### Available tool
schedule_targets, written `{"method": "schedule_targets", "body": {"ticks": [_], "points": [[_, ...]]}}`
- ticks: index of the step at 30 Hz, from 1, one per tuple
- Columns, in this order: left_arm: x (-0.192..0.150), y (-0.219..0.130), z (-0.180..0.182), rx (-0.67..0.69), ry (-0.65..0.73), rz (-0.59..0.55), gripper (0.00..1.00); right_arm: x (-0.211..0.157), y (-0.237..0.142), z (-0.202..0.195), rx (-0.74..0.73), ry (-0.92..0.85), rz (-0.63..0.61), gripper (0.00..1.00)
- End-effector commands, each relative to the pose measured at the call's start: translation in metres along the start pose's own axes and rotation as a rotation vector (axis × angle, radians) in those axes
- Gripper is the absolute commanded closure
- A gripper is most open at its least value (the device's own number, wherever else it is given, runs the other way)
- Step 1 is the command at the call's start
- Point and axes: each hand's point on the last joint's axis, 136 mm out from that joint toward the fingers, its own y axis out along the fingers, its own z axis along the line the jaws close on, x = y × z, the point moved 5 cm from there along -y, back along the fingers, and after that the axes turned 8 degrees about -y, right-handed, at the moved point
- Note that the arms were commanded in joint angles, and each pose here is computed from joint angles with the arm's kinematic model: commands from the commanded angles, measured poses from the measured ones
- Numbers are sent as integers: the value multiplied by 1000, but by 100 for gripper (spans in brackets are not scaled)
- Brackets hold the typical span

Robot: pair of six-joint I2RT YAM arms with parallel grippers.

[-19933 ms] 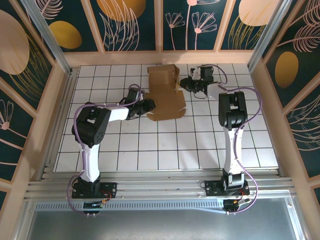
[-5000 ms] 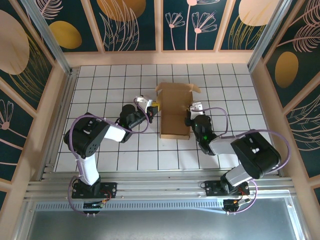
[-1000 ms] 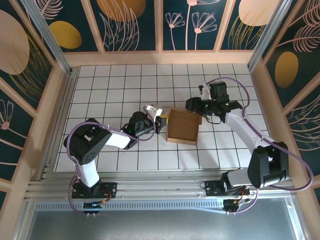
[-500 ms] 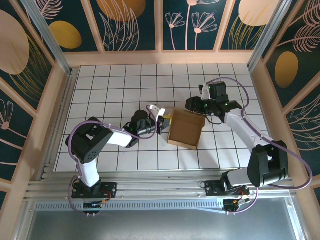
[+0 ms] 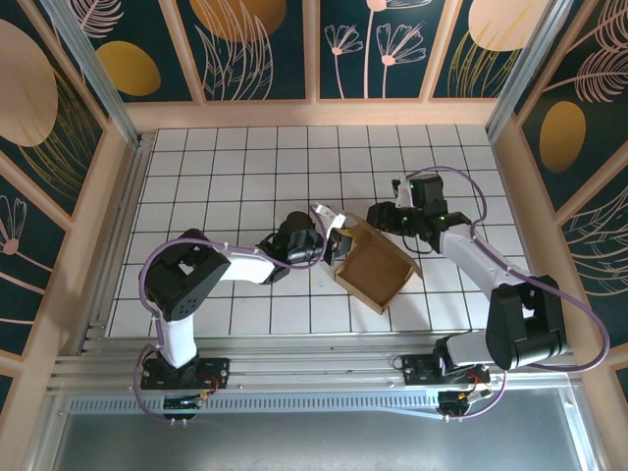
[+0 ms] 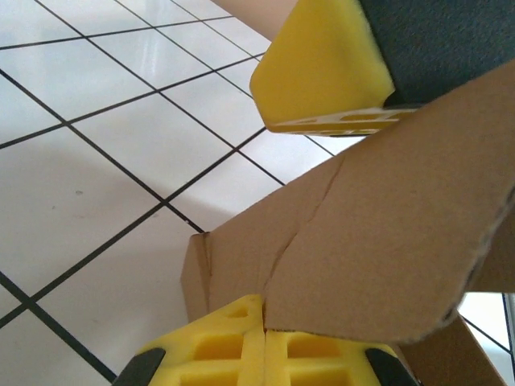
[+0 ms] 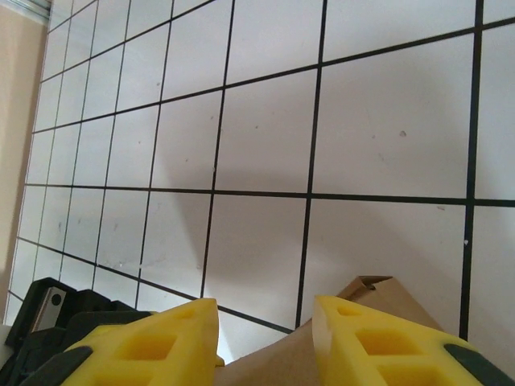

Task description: Fold the paper box

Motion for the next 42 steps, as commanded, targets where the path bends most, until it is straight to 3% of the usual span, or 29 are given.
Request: {"method": "schedule_targets", "body": {"ticks": [1,8,14,21,27,34,36,42], "points": [[-34,2,18,123,-5,141,100,5,-5,6,14,-45,-33,62],[-13,-1,20,207,124,115,100,30,-20,6,-20,-30,-111,53],[-5,-7,22,260,166,87,100,70,-66,-8,-51,71,-290,46],[6,-28,16,292,182,18,100,74,-101,-41,-143,145,-416,37],[23,-46,10,340,214,-44,100,56,-116,-56,-217,193,-484,36],[19,-44,23,413,218,-42,100,-4,-98,-97,-334,331,-465,37],[17,-41,26,420,221,-27,100,-18,-89,-98,-291,296,-429,44],[8,-34,29,407,209,-2,100,-45,-63,-87,-111,245,-337,50]]}}
